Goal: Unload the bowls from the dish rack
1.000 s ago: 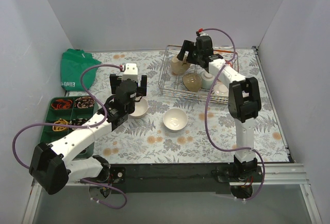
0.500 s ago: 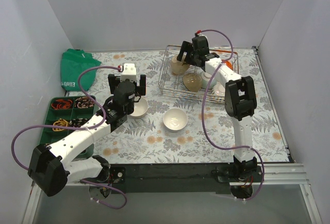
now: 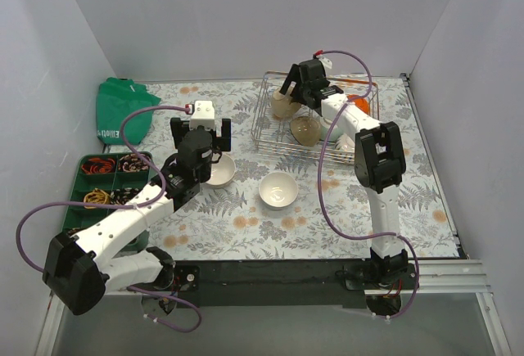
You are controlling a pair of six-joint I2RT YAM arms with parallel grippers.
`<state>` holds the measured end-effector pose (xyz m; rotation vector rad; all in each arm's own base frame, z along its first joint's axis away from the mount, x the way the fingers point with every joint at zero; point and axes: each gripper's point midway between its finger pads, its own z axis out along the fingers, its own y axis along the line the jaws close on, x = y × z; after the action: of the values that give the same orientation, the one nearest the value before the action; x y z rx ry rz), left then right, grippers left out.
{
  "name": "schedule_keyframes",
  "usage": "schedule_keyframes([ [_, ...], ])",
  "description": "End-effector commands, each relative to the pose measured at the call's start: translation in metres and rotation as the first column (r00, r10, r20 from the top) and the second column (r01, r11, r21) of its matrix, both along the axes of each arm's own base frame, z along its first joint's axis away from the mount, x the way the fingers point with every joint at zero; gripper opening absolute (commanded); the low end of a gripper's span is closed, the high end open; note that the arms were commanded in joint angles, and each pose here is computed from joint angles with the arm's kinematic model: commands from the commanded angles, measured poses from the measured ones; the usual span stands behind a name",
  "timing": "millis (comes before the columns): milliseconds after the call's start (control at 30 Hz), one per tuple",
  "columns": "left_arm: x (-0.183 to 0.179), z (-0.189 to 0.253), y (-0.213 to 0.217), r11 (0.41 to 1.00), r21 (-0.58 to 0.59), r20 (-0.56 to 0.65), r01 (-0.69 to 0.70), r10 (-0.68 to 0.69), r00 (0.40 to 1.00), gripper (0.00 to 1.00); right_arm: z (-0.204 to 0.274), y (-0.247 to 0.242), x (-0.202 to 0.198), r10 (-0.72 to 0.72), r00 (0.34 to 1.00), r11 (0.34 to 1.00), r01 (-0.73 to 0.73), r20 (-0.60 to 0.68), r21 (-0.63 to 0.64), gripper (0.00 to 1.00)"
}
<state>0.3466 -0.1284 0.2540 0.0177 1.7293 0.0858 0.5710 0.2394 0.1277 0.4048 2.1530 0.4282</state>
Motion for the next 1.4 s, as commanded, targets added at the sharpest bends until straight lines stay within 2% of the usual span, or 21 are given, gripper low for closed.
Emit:
schedule_keyframes([
  [0, -0.003, 0.009, 0.003, 1.000, -0.030, 0.032, 0.003, -0.002, 0.999, 0.98, -0.039, -0.030, -0.021, -0.122, 0.981, 0.991, 0.113, -0.148, -0.071, 0.99],
  [233, -0.003, 0.008, 0.001, 0.999, -0.036, 0.029, 0.013, -0.012, 1.000, 0.98, -0.052, -0.033, -0.019, -0.131, 0.976, 0.987, 0.112, -0.172, -0.115, 0.98],
  [433, -0.004, 0.008, -0.001, 0.999, -0.038, 0.026, 0.023, -0.022, 0.999, 0.98, -0.068, -0.016, -0.017, -0.045, 0.976, 0.996, 0.028, -0.215, -0.083, 0.99],
  [567, -0.004, 0.008, -0.003, 0.999, -0.042, 0.026, 0.032, -0.031, 0.999, 0.98, -0.064, 0.004, -0.014, 0.064, 0.981, 0.998, -0.068, -0.182, -0.017, 0.98],
  [1067, -0.004, 0.006, -0.005, 0.998, -0.045, 0.018, 0.046, -0.045, 0.999, 0.98, -0.019, 0.033, -0.011, 0.257, 0.963, 0.964, -0.249, -0.086, 0.095, 0.80],
  [1367, -0.004, 0.009, -0.006, 0.997, -0.057, 0.020, 0.056, -0.055, 0.998, 0.98, 0.024, 0.039, -0.010, 0.300, 0.954, 0.947, -0.300, 0.013, 0.117, 0.62],
])
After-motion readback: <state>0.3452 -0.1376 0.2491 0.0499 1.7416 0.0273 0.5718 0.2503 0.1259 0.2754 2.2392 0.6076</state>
